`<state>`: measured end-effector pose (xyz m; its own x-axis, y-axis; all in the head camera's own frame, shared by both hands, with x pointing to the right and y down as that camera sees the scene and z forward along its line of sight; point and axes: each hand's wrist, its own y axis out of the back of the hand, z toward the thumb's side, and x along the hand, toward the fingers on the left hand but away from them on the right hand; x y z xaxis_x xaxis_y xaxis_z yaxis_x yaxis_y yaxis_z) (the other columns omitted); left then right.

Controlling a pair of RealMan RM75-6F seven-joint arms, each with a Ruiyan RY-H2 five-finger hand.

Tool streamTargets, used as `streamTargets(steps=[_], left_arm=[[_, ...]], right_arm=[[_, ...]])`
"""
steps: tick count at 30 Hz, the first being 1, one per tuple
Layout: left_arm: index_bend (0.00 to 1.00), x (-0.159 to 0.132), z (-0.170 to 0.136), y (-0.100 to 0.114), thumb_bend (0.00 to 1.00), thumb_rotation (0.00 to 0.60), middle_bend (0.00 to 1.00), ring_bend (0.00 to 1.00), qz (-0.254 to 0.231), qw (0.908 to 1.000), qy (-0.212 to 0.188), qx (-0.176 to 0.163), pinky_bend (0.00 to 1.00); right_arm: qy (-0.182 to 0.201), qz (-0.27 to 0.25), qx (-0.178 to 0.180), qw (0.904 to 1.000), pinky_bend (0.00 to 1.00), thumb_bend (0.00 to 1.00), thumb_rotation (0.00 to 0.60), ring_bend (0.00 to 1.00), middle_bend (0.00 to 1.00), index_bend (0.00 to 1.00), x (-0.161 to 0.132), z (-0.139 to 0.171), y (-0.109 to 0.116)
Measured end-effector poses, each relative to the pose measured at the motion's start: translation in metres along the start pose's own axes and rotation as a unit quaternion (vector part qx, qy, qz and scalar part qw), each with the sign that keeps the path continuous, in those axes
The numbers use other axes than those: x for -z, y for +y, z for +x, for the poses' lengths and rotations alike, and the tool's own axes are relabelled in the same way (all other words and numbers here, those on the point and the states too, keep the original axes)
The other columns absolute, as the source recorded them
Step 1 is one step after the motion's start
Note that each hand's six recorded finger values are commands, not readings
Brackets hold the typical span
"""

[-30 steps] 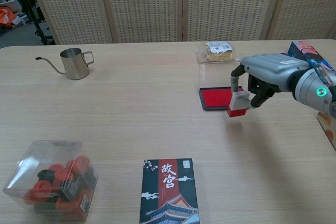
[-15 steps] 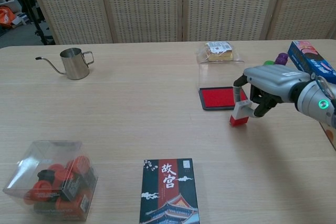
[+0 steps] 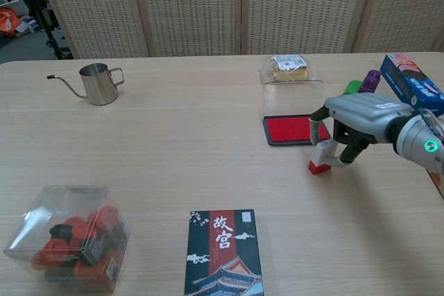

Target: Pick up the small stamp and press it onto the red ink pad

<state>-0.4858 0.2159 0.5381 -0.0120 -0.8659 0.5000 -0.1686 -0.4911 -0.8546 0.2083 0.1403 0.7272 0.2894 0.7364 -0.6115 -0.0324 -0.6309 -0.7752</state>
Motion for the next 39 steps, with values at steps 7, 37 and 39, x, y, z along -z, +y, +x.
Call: streamTargets(steps=[7,37,39], left_arm=[[0.00,-0.001,0.000,0.000,0.00,0.600,0.00,0.00,0.000,1.0000,-0.001,0.001,0.00],[0.00,0.001,-0.009,0.011,0.00,0.600,0.00,0.00,-0.003,0.9995,-0.010,-0.029,0.00],[0.00,0.000,-0.009,0.009,0.00,0.600,0.00,0.00,0.000,0.9995,-0.009,-0.029,0.00]], right_arm=[[0.000,-0.004,-0.001,1.0000,1.00,0.31,0.600,1.00,0.99,0.42,-0.001,0.001,0.001],[0.037,-0.073,0.154,0.9846,0.09,0.00,0.600,0.00,0.00,0.00,0.074,0.155,0.079],[0.013,-0.089,0.170,0.9813,0.08,0.00,0.600,0.00,0.00,0.00,0.094,0.175,0.076]])
